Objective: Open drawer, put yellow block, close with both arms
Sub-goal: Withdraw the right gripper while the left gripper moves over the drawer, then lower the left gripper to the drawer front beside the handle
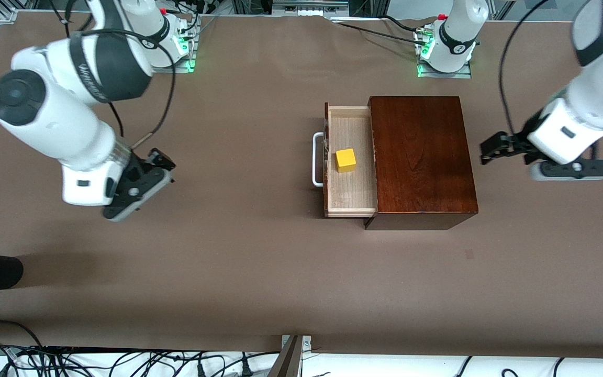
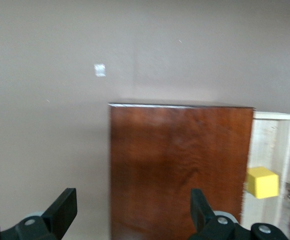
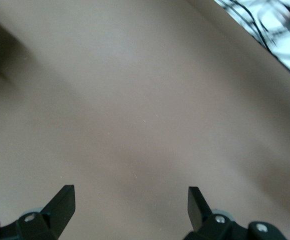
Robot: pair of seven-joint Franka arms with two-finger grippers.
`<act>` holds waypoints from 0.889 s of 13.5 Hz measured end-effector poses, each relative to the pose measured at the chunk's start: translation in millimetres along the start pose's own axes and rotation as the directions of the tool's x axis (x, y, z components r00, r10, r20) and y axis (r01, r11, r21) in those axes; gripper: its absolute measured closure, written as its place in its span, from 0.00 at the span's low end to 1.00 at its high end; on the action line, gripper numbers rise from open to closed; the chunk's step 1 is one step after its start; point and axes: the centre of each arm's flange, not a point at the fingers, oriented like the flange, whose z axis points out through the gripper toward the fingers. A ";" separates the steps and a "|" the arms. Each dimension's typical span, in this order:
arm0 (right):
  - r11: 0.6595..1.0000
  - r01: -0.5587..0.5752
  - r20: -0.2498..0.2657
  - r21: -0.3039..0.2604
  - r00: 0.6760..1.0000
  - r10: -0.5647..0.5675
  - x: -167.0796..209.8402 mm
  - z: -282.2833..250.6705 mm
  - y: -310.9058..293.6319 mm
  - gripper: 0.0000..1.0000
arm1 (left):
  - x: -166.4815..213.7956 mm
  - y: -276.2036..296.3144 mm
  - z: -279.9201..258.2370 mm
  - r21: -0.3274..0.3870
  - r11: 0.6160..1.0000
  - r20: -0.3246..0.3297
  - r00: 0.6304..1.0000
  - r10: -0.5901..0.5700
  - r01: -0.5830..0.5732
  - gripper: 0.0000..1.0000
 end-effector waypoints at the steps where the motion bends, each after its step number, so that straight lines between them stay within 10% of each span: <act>1: 0.997 -0.079 0.007 0.002 0.997 0.079 -10.5 -1.5 4.6 0.00 | -1.5 29.1 5.9 0.011 1.000 0.021 1.000 -0.003 0.002 0.00; 12: 0.849 -0.527 0.028 -0.022 0.849 0.528 -145.0 -62.5 87.9 0.00 | -86.0 257.3 80.3 0.121 0.955 0.047 0.959 -0.278 0.271 0.00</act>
